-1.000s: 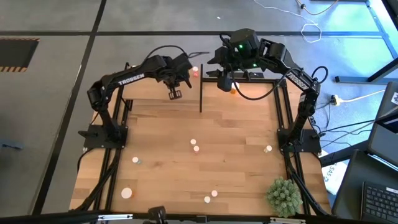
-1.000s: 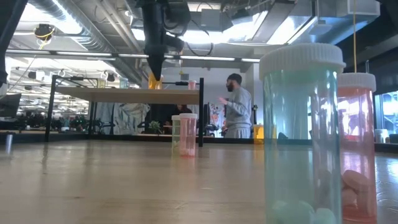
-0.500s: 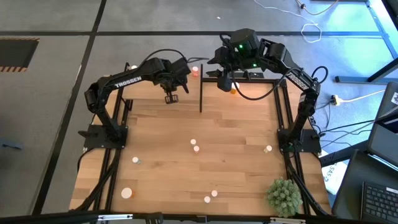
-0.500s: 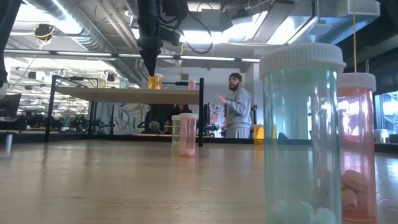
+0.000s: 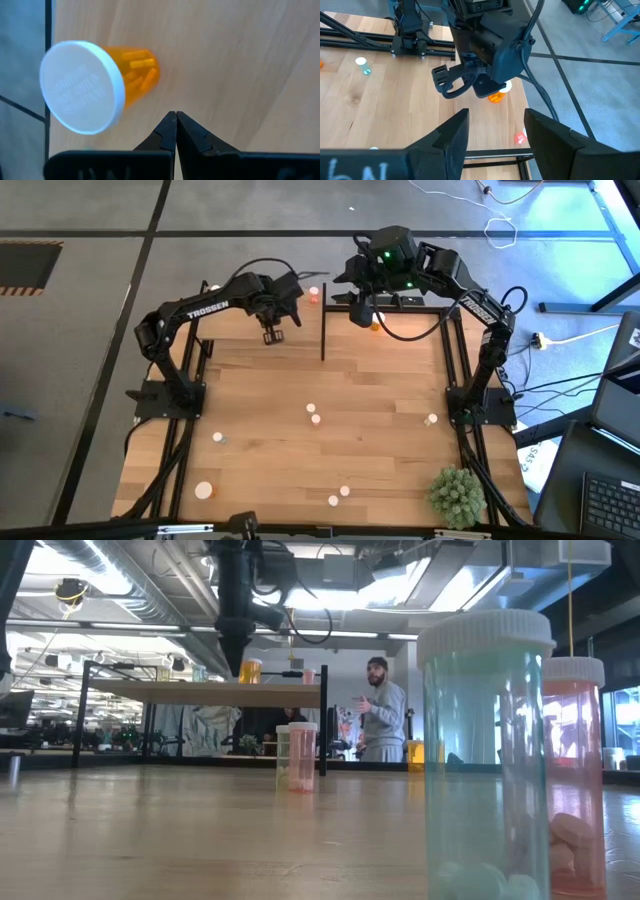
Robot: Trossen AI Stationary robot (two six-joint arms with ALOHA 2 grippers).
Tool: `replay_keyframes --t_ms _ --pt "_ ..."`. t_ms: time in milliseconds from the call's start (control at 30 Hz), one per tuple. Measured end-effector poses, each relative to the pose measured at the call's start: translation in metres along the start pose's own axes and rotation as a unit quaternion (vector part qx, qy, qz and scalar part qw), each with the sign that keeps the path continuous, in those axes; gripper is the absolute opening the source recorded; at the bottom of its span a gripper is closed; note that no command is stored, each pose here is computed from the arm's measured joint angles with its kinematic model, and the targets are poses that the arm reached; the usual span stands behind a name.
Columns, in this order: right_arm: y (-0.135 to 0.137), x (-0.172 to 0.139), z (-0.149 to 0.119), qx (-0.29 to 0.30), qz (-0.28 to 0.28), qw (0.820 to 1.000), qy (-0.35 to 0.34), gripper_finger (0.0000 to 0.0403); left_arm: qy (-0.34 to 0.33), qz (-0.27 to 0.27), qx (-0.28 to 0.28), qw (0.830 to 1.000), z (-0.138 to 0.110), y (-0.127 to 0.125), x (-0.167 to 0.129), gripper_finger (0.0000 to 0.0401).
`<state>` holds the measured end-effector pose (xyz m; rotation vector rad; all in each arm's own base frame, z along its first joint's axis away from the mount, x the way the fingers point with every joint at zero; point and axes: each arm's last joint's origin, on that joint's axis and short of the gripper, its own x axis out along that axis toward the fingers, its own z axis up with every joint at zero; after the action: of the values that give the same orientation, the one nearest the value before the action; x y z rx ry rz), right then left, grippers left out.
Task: Pick and place medicine bottles onto shelf by color
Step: Put the middle left big orange pill bottle on the shelf
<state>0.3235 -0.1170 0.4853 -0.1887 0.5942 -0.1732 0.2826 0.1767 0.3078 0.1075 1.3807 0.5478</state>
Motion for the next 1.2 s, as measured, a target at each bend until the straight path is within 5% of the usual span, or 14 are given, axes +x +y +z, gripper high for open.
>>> replay_keyframes --t_ms 1200 --pt "0.000 0.000 0.000 0.000 0.000 1.000 0.000 0.0193 -0.042 0.044 0.006 0.998 0.006 0.022 0.005 0.0000"
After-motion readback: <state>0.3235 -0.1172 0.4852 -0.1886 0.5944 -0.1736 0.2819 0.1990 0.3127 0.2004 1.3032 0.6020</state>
